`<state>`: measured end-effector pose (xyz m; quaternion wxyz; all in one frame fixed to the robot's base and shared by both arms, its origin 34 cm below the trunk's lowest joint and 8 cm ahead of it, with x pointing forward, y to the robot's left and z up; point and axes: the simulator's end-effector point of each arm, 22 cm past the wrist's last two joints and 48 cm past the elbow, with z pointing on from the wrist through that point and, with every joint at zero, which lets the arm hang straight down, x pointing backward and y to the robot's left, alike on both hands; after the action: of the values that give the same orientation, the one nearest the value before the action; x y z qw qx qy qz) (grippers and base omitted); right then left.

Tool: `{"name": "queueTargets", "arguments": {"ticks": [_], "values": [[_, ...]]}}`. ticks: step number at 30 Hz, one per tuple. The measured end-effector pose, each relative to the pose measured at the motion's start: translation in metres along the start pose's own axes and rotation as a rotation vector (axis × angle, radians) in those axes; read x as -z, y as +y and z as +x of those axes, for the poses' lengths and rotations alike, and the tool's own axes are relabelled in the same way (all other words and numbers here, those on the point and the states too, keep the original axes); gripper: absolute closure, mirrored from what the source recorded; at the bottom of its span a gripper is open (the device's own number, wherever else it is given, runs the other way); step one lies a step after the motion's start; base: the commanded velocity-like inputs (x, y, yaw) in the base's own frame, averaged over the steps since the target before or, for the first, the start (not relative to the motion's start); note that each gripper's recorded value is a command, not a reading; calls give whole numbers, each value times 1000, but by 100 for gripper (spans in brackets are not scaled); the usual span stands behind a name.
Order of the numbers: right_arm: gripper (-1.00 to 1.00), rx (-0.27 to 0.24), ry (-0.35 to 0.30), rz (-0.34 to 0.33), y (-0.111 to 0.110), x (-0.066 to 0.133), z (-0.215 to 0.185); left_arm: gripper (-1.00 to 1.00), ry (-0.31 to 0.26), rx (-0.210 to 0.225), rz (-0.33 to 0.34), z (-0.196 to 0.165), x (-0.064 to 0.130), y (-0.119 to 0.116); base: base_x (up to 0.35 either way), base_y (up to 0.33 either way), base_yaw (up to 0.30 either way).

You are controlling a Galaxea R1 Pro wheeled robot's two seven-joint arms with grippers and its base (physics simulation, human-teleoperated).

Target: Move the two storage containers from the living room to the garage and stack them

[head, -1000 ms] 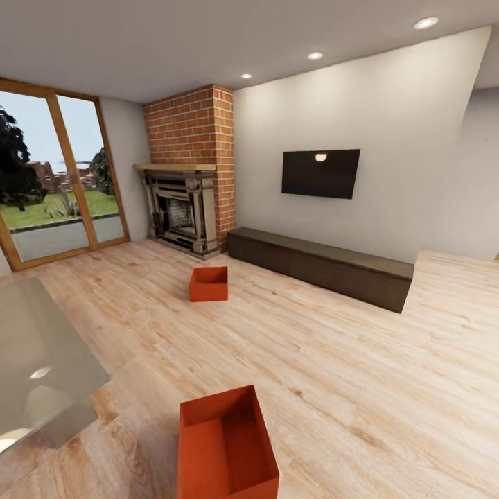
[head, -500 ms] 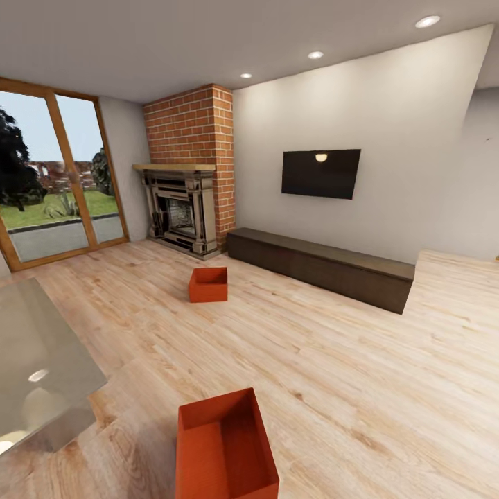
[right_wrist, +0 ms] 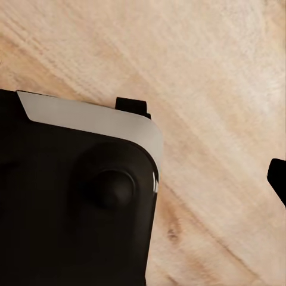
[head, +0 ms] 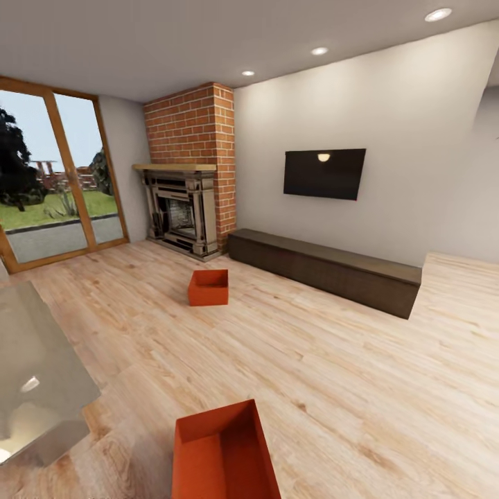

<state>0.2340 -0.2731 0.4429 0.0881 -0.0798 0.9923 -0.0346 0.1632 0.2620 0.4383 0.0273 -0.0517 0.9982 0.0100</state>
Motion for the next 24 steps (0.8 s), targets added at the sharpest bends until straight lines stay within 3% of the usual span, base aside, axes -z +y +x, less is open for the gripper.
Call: {"name": "queueTargets", "arguments": {"ticks": [19,24], "values": [[-100,1,8,-1,1,0,3,-100,8,0,-1,3,0,0,1,0,252],[-100,1,9,-1,0,0,4,-100,9,0,-1,3,0,0,0,0,118]]}}
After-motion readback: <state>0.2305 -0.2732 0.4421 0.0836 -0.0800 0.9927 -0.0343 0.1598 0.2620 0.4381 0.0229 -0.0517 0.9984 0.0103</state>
